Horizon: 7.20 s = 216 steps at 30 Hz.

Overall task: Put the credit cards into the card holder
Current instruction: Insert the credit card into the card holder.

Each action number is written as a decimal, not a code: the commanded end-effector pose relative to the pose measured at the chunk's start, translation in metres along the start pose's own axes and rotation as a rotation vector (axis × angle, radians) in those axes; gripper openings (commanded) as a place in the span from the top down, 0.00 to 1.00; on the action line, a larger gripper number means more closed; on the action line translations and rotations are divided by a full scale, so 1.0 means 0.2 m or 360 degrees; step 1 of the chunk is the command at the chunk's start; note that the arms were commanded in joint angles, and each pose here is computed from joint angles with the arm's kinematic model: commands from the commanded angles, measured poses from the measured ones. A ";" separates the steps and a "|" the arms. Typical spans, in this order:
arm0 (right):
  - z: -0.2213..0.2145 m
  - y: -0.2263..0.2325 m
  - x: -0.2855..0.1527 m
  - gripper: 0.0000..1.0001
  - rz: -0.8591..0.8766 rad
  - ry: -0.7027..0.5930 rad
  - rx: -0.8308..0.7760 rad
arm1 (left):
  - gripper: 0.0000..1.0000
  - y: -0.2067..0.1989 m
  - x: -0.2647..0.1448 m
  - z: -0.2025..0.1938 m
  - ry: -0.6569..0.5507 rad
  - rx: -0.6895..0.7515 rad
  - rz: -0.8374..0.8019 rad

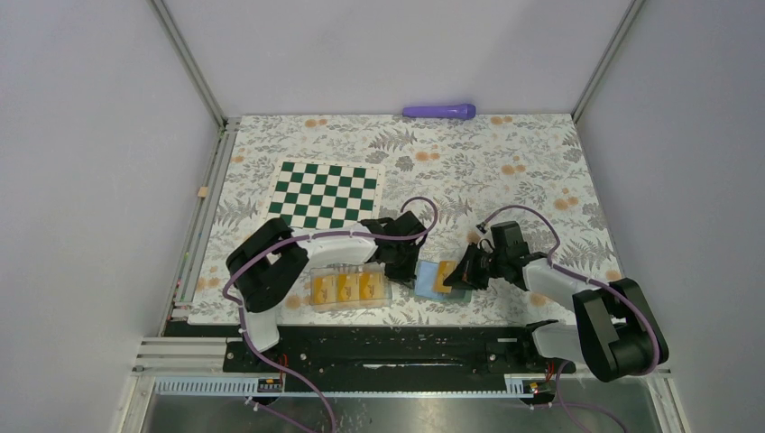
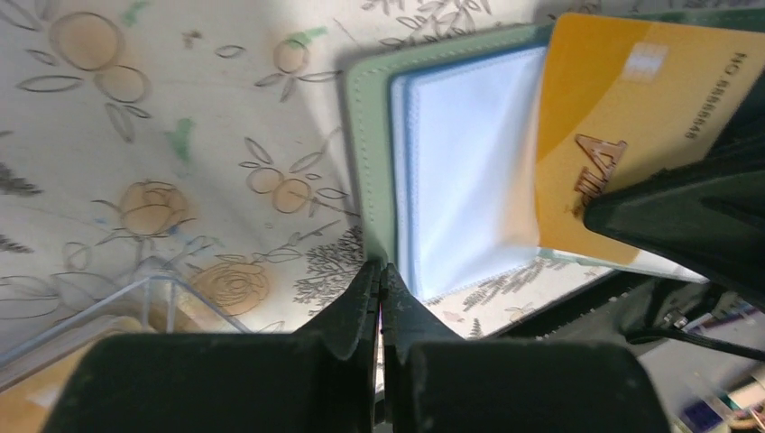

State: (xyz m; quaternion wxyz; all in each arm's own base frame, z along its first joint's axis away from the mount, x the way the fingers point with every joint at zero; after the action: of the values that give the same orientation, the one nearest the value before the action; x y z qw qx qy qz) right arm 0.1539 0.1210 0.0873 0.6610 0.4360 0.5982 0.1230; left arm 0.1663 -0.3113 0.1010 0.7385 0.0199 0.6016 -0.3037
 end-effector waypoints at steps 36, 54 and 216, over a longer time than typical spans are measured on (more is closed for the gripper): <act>-0.08 -0.07 0.01 1.00 -0.0082 0.0155 0.0415 | 1.00 0.03 0.12 -0.05 0.0181 0.0117 0.0154; -0.02 -0.03 0.02 1.00 -0.0204 0.0274 0.0237 | 1.00 0.02 0.13 -0.04 0.0189 0.0125 0.0147; 0.05 0.01 0.05 1.00 -0.0846 0.0202 -0.0311 | 0.64 -0.13 0.10 0.15 -0.0187 -0.0058 -0.0519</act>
State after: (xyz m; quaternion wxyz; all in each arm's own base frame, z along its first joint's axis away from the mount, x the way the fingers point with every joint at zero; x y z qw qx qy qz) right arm 0.1668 0.1236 0.0927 0.6746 0.1953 0.7112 0.0312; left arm 0.1740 -0.3439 0.0982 0.7089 -0.1049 0.5732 -0.3973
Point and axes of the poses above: each gripper's point midway between its finger pads, its own x axis out along the fingers, its own y axis along the line the jaws close on, z = x × y, the point moved 9 cm from there along -x, back along the fingers, and after that the axes turned 14 degrees about x, right-handed, at the moved point
